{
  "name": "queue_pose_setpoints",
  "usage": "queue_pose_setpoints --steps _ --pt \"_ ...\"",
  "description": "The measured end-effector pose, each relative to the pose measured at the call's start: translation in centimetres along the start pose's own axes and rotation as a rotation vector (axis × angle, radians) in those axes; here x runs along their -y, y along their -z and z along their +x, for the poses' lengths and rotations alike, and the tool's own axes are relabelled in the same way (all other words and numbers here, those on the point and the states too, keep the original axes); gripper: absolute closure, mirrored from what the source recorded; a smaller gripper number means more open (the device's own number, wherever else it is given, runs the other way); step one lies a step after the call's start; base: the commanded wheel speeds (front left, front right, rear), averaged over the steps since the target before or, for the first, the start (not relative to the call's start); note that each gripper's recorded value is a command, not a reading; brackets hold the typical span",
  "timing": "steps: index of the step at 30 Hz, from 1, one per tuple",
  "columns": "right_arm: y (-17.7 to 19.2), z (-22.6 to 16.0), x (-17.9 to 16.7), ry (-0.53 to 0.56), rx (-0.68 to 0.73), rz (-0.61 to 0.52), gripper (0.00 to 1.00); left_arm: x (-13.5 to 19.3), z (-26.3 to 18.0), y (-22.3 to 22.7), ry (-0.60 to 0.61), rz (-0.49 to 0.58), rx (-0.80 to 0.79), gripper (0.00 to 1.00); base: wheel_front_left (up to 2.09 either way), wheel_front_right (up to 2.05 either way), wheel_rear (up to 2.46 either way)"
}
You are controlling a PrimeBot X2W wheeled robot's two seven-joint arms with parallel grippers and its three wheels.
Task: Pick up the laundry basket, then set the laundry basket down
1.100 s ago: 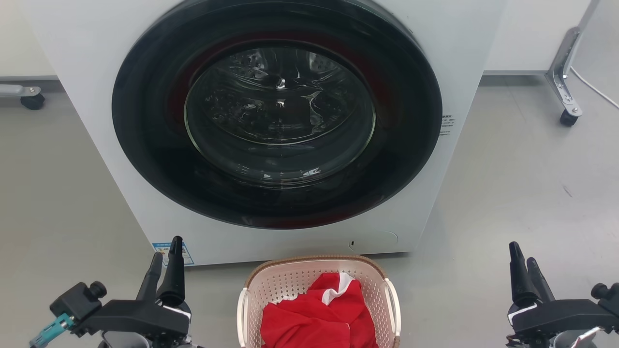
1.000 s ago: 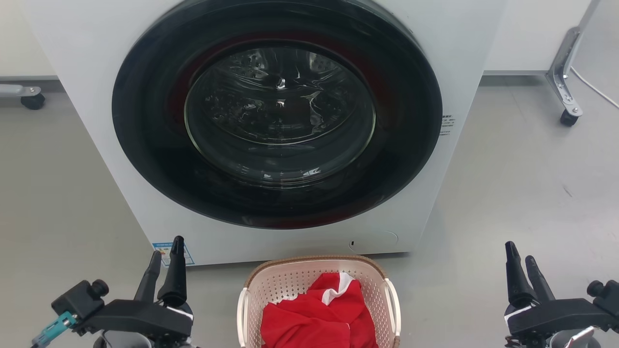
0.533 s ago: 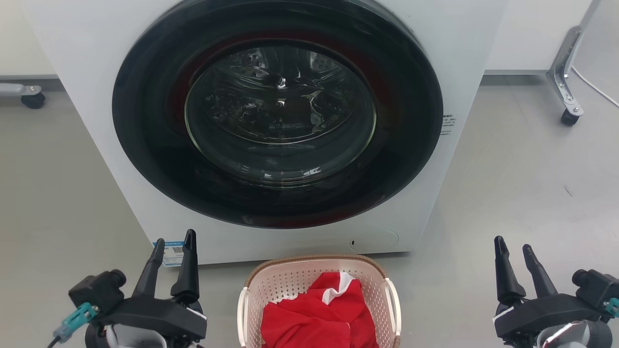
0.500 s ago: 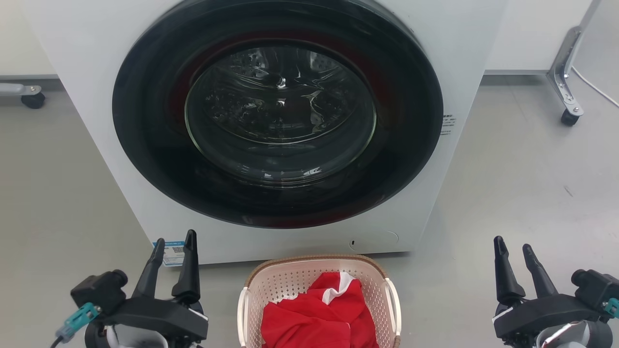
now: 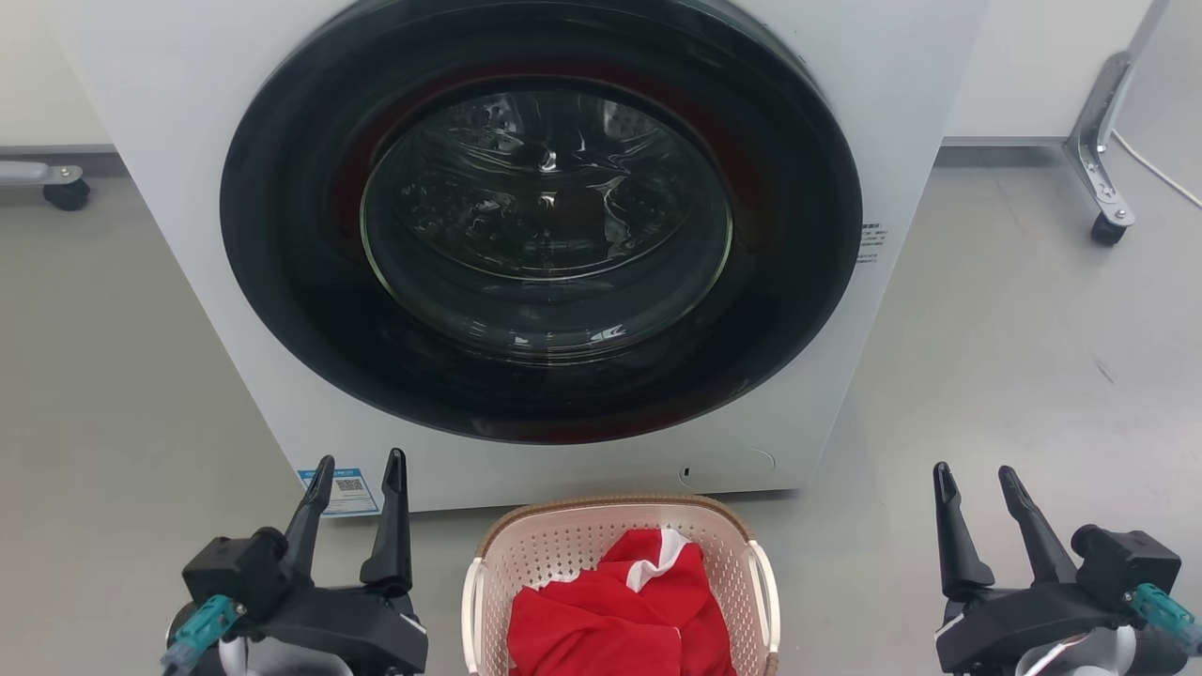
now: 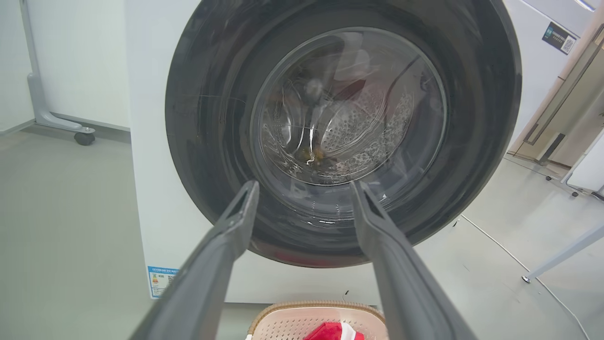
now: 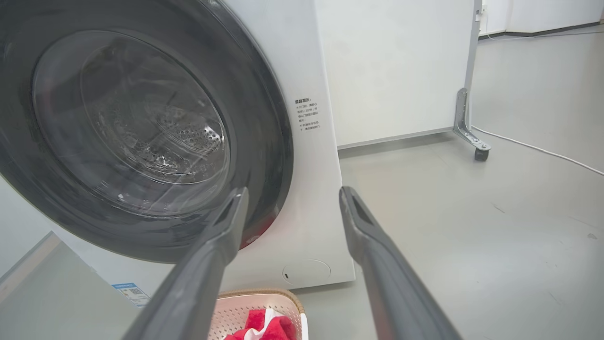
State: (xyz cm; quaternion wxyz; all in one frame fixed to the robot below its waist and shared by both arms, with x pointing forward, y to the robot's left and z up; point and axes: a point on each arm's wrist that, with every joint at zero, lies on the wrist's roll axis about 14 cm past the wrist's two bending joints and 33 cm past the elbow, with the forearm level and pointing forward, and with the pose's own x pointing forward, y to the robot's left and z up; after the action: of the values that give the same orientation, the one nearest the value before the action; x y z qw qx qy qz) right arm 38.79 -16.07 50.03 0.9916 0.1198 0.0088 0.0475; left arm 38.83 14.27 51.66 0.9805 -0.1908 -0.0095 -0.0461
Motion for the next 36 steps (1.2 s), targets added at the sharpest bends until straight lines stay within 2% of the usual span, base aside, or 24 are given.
queue_pose_setpoints --steps 14,36 --pt "-0.5 -0.1 -0.7 -0.033 0.047 -0.17 0.0 0.7 -0.2 -0.2 0.024 0.151 0.041 0.0 0.0 0.0 0.0" --pt "-0.5 0.0 0.0 -0.015 0.047 -0.165 0.0 0.0 -0.3 0.8 0.001 0.155 0.011 0.0 0.0 0.0 0.0"
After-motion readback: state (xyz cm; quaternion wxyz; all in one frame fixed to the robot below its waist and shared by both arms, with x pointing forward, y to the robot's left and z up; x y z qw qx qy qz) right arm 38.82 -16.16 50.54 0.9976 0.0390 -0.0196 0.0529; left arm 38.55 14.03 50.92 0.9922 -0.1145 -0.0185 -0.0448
